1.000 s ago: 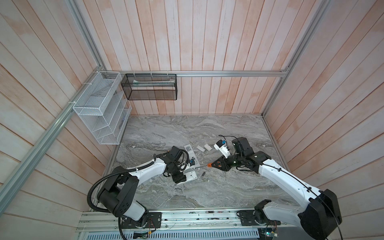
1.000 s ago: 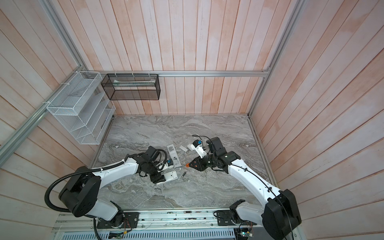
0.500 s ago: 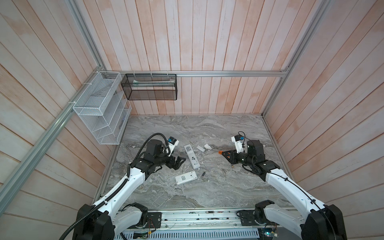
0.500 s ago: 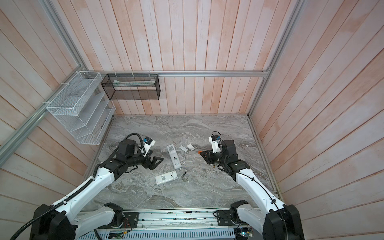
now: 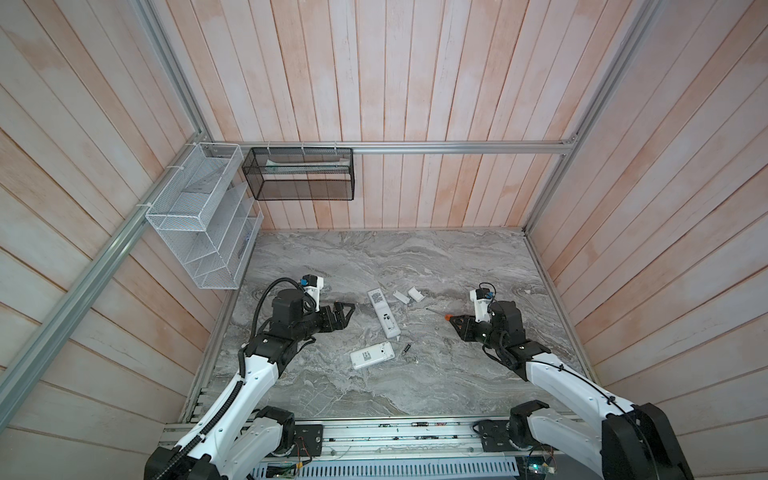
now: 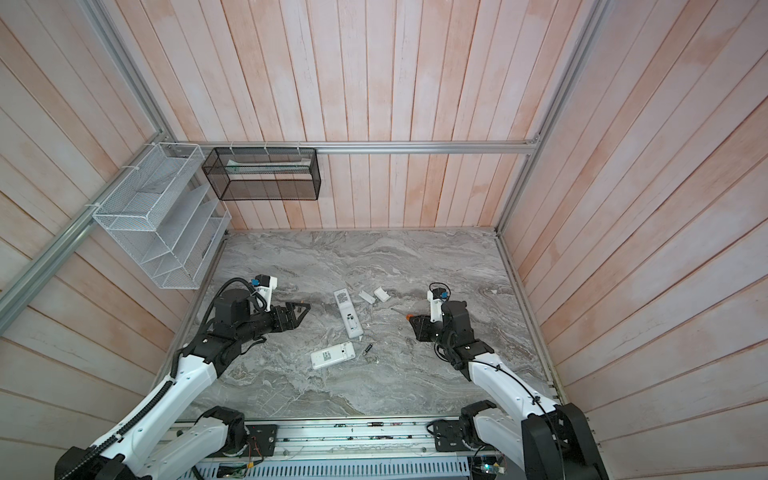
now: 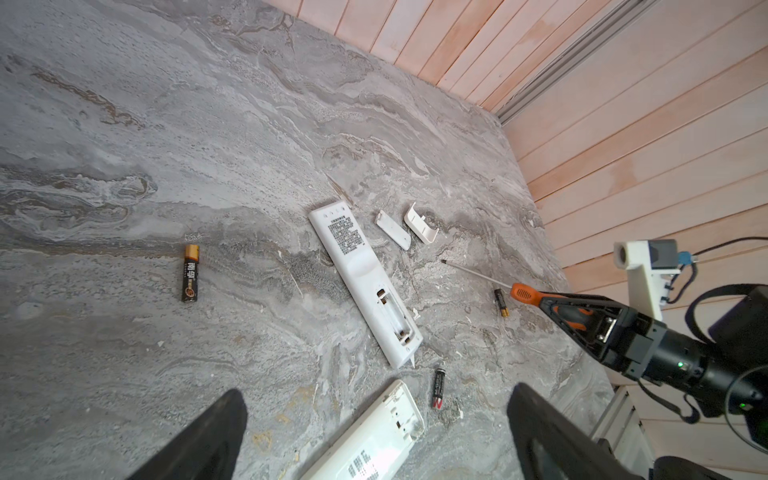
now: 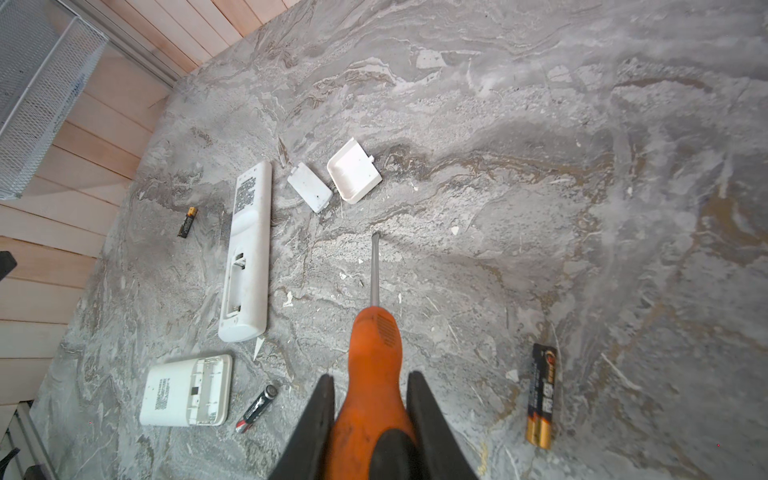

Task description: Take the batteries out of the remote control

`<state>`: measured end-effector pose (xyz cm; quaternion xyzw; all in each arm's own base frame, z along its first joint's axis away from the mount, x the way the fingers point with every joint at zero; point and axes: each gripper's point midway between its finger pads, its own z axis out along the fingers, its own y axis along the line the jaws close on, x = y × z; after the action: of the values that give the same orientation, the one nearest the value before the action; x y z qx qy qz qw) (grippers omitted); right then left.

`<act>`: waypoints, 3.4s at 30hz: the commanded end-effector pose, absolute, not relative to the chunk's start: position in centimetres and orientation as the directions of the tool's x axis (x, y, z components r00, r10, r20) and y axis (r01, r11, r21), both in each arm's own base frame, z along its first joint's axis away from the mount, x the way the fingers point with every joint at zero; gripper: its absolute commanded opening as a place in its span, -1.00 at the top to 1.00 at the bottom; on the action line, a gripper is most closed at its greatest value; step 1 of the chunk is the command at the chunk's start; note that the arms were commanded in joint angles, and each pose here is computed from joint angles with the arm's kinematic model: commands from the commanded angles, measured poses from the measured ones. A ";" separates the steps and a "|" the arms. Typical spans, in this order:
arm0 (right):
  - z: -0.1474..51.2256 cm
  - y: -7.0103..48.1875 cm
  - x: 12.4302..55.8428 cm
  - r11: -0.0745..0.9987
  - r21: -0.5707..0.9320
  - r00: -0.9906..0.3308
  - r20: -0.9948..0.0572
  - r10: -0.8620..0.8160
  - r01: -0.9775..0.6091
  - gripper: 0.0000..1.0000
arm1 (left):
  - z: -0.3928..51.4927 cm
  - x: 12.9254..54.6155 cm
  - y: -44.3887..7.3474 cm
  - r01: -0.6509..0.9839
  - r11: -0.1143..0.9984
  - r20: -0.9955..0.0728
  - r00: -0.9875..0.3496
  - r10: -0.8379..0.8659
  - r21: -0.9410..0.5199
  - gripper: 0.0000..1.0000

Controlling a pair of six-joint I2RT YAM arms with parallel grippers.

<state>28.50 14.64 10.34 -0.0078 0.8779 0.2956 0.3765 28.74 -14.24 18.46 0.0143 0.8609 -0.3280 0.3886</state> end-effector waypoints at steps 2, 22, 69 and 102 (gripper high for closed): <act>10.2 14.7 28.8 0.813 0.530 -0.694 -0.679 0.238 -0.240 0.49 | 18.2 28.7 -13.7 0.243 0.785 -0.661 -0.703 -0.263 -0.571 -1.00; 10.5 15.8 29.0 0.796 0.525 -0.710 -0.681 0.179 -0.302 -0.02 | 16.8 29.2 -13.3 0.201 0.788 -0.637 -0.715 -0.288 -0.582 -1.00; 13.6 1.3 39.9 0.983 0.052 -0.302 -0.953 -0.003 -0.175 -0.60 | 13.6 35.2 2.8 -0.191 0.981 -0.968 -0.234 -0.091 -0.046 -1.00; 12.4 -1.7 37.9 0.999 0.054 -0.152 -0.987 0.053 0.001 -0.96 | 12.7 39.0 0.2 0.023 1.000 -0.988 -0.152 -0.012 -0.016 -0.99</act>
<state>37.81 -0.60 12.23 -0.0140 0.7638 0.0417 0.6440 38.76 0.46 11.57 -0.0048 0.7741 -0.0140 0.6329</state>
